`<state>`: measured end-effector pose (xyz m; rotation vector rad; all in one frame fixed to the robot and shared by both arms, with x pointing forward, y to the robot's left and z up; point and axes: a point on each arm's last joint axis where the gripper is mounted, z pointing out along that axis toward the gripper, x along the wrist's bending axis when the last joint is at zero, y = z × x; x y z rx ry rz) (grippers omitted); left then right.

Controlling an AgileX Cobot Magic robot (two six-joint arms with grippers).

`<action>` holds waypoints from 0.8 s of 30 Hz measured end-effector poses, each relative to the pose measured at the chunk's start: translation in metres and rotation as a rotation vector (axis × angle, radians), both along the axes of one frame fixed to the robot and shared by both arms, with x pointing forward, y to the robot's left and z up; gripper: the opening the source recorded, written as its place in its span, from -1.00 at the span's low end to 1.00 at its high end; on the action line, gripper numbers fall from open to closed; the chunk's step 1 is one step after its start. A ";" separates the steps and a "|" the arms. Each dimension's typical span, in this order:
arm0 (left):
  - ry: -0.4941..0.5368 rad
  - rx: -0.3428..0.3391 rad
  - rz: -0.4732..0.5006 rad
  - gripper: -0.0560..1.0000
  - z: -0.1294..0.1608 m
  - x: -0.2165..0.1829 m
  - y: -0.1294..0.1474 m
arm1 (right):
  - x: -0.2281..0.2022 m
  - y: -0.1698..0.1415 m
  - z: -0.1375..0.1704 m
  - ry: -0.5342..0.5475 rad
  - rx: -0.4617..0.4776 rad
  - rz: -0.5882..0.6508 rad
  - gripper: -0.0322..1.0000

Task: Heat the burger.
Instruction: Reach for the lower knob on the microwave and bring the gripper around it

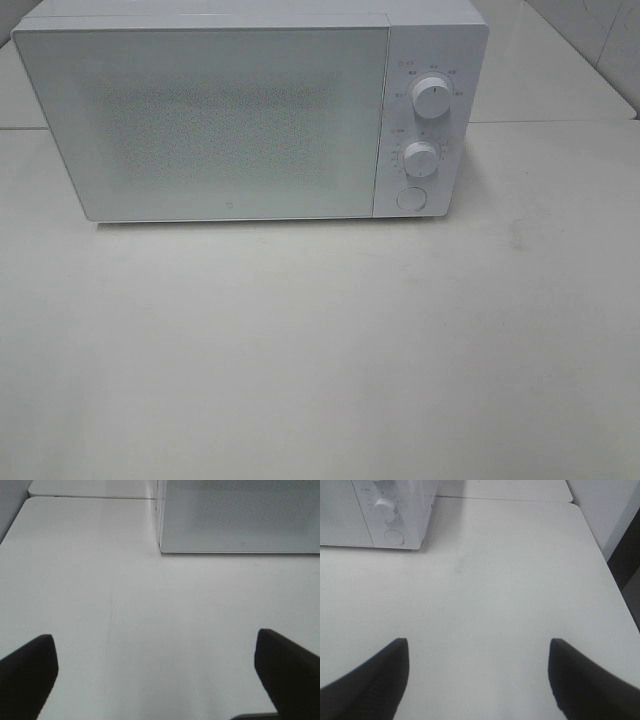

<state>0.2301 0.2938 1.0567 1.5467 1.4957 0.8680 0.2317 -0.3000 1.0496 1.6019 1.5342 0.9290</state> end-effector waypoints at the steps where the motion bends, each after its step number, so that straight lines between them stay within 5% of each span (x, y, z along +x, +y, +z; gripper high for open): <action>1: 0.000 0.000 0.000 0.98 0.000 0.000 0.000 | 0.000 0.000 0.000 0.000 0.000 0.000 0.52; 24: 0.000 0.000 0.000 0.98 0.000 0.000 0.000 | 0.000 0.000 0.000 0.000 0.000 0.000 0.52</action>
